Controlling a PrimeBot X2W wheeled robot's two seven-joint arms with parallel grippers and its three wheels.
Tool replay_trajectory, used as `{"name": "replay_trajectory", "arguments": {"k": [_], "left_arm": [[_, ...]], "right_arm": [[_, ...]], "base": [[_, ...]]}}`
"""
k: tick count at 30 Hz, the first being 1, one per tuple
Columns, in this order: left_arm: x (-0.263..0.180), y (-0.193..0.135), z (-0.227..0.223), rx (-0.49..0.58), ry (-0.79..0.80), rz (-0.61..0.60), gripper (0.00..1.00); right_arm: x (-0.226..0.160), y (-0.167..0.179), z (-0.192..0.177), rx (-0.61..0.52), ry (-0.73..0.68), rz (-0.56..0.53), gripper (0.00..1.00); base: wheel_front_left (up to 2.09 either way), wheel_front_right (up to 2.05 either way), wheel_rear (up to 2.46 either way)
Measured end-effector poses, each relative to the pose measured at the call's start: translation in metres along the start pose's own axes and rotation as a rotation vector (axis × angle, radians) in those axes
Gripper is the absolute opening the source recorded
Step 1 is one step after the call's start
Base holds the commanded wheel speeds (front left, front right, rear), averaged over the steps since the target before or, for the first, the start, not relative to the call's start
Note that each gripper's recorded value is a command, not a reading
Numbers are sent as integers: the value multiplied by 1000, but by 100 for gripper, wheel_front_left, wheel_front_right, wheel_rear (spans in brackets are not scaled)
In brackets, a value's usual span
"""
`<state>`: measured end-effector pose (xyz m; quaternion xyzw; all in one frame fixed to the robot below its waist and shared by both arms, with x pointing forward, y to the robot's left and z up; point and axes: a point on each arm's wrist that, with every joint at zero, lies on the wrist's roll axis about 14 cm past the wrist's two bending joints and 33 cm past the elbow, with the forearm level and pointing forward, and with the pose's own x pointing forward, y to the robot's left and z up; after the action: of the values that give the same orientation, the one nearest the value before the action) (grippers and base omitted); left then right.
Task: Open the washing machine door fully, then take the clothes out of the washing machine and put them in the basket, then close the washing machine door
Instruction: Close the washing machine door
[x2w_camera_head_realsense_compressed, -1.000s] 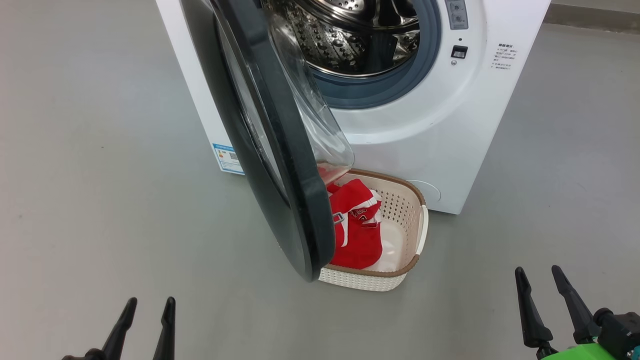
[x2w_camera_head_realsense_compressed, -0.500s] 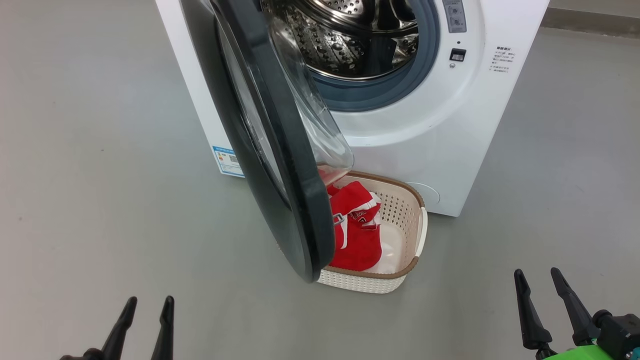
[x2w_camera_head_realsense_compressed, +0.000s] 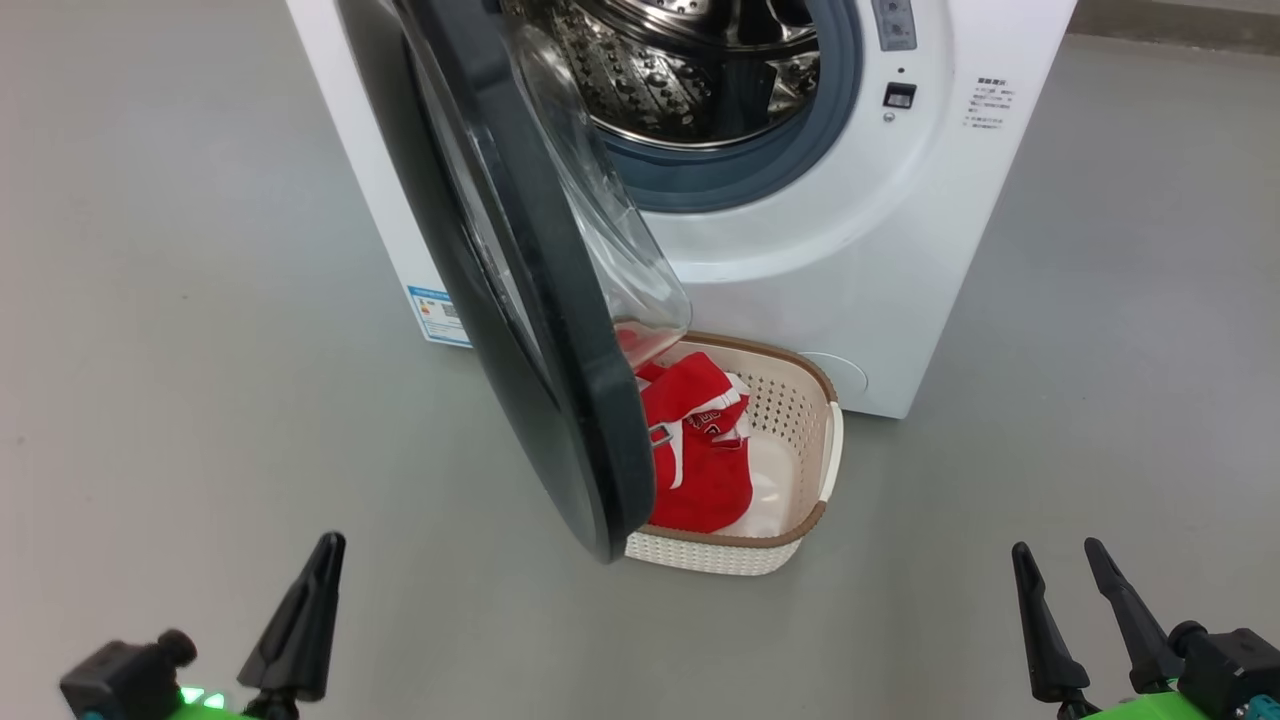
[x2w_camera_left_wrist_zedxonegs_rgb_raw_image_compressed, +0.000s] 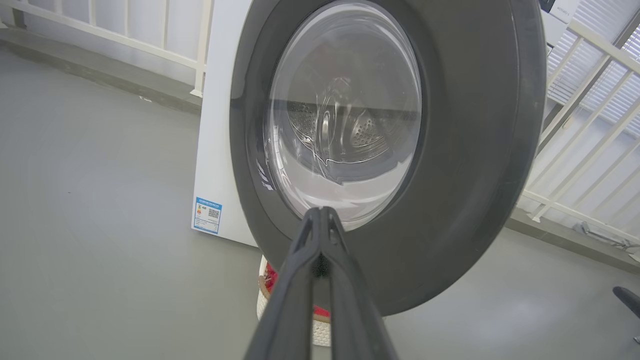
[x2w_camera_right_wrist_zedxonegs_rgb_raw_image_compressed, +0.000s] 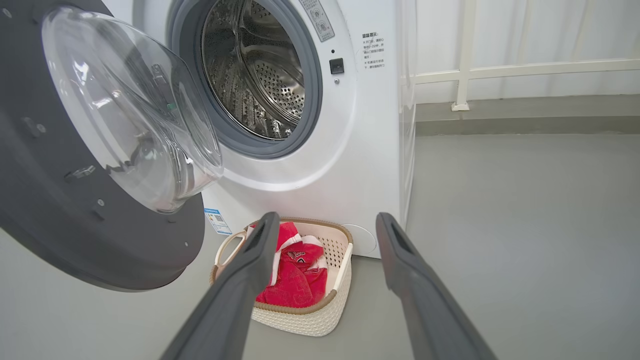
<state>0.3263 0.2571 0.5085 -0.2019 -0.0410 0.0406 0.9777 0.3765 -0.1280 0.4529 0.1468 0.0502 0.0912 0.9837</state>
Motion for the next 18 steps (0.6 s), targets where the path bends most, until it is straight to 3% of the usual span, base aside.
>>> {"name": "replay_trajectory", "arguments": {"k": [10, 18], "left_arm": [[44, -45, 20, -172, -20, -165, 0], [66, -80, 8, -193, 47, -288, 0]], "right_arm": [[-1, -13, -4, 9, 10, -42, 100], [2, -24, -4, 16, 4, -77, 100]], "base": [[0, 0, 0], [0, 0, 0]]}}
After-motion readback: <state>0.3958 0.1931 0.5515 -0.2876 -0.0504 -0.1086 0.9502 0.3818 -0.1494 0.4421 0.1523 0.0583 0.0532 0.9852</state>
